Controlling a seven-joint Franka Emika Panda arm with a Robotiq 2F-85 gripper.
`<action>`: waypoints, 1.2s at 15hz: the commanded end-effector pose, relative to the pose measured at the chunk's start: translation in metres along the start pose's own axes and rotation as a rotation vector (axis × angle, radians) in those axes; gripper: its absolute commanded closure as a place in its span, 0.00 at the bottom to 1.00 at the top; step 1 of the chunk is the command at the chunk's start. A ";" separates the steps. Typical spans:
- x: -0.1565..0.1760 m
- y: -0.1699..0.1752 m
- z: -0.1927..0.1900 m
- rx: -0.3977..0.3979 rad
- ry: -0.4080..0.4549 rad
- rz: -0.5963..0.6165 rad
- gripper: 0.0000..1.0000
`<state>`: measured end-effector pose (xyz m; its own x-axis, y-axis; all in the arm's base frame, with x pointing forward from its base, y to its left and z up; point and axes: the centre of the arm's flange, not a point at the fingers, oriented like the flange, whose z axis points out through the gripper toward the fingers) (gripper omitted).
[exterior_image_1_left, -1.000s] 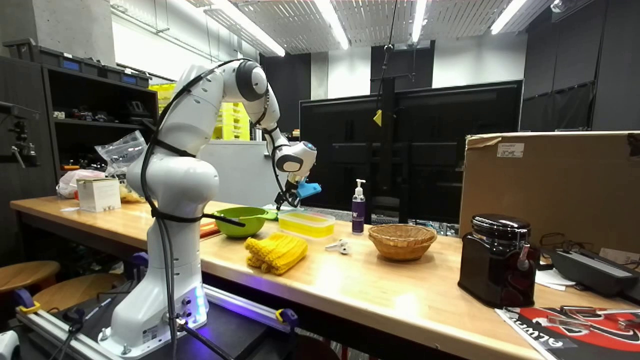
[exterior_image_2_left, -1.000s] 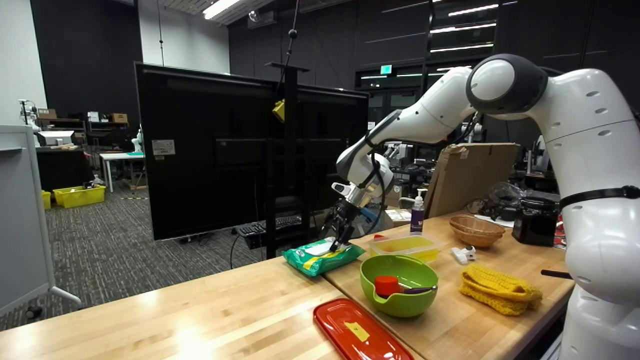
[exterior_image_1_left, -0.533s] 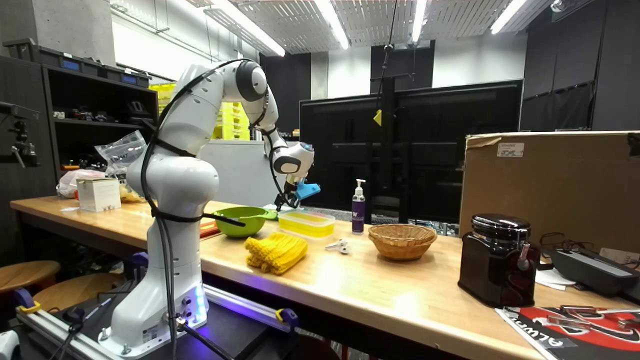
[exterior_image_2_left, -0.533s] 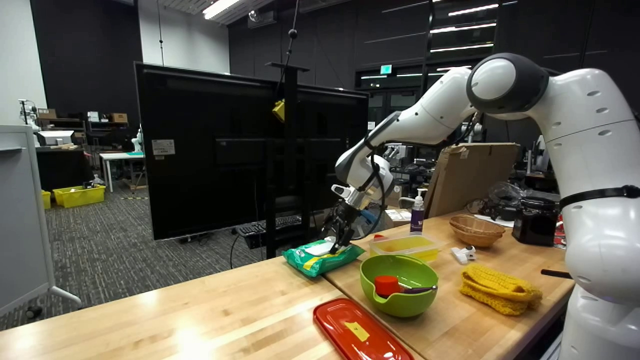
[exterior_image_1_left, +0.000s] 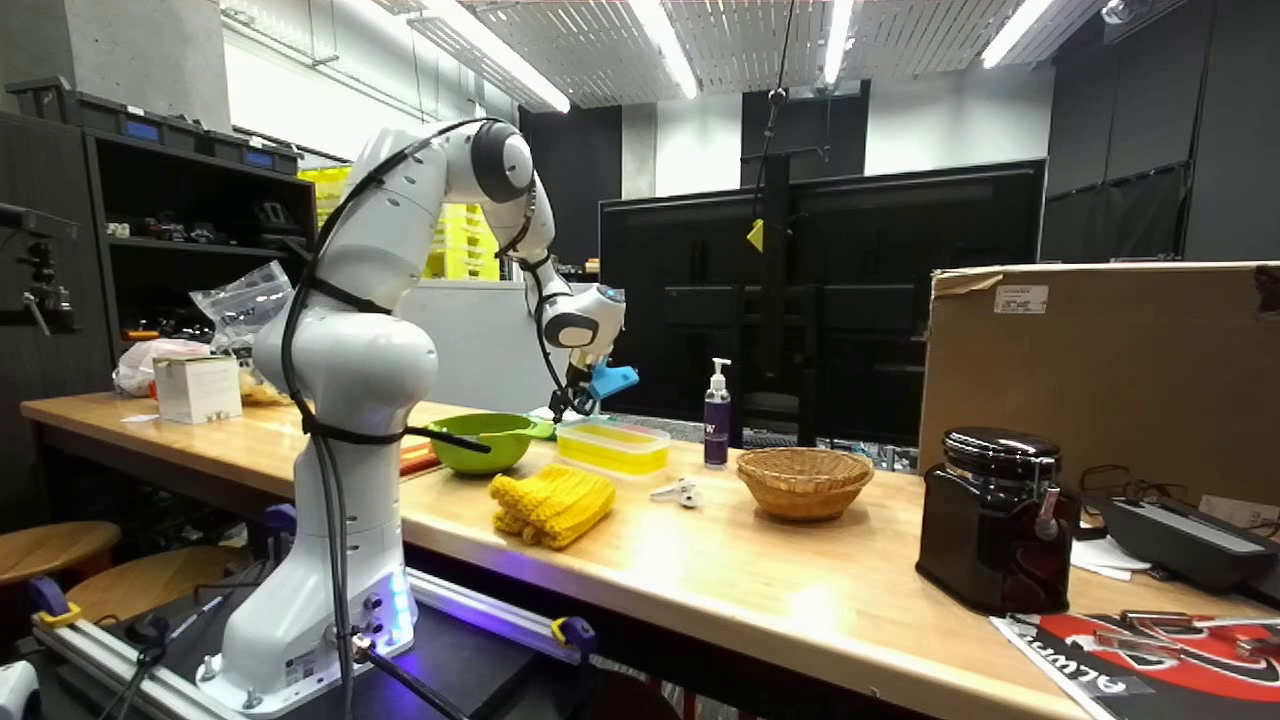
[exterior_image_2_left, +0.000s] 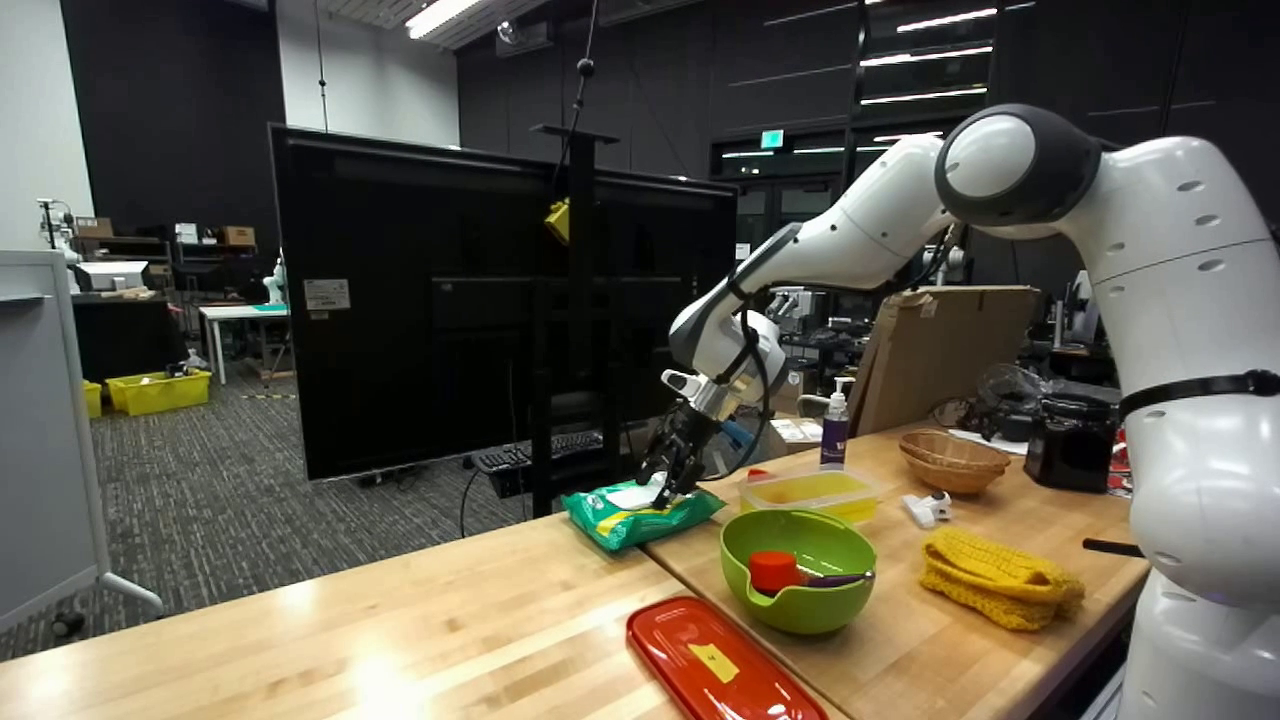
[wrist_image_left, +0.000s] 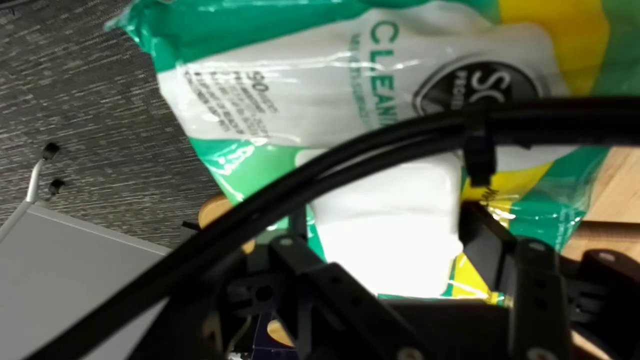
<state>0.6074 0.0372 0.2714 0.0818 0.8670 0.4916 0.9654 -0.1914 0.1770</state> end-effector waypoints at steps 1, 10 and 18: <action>0.002 -0.011 -0.006 -0.028 0.005 -0.009 0.57; 0.006 -0.008 -0.011 -0.032 0.005 -0.021 0.95; 0.008 -0.004 -0.014 -0.019 0.007 -0.027 0.96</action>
<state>0.6083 0.0410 0.2927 0.0552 0.8683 0.4929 0.9601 -0.1817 0.2125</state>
